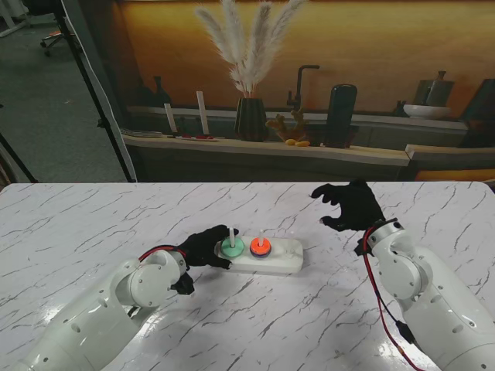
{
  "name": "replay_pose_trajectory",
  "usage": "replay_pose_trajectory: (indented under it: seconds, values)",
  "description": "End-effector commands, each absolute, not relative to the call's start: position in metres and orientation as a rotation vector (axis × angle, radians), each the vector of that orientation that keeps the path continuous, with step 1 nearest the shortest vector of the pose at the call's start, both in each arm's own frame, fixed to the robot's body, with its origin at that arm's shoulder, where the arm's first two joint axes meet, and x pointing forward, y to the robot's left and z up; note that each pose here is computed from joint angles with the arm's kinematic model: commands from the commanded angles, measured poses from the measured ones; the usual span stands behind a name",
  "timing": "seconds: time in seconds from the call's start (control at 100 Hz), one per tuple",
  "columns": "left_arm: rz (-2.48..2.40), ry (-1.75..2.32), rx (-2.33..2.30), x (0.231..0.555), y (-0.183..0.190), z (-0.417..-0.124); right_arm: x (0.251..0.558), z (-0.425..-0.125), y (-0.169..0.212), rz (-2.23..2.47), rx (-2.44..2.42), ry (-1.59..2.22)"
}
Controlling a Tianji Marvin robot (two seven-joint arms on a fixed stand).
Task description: Move the three rings of the Hanoi Tower from the left rod to the right rod
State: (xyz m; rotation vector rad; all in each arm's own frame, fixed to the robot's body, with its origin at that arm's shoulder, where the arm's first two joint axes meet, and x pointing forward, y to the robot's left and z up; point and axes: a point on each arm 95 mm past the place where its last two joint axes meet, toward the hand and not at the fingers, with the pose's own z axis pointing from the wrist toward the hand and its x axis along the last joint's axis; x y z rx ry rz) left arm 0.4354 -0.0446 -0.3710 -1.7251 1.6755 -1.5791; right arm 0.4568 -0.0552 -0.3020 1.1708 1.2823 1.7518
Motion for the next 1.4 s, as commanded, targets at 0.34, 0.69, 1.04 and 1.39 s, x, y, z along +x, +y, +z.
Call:
replay_pose_trajectory:
  seconds: [0.34, 0.69, 1.04, 1.39]
  values:
    - [-1.566, 1.696, -1.756, 0.4331, -0.0498, -0.3731, 0.4539, -0.3067, -0.0529, 1.759, 1.181, 1.288]
    - [-1.611, 1.646, -1.742, 0.4343, -0.0491, -0.3719, 0.4545, -0.3081, -0.0532, 1.76, 1.186, 1.291]
    - [-1.588, 1.737, -1.737, 0.4334, -0.0456, -0.3723, 0.4549, -0.3095, -0.0528, 1.76, 1.195, 1.29]
    - [-1.59, 1.715, -1.717, 0.4333, -0.0481, -0.3753, 0.4545, -0.3113, -0.0526, 1.759, 1.205, 1.291]
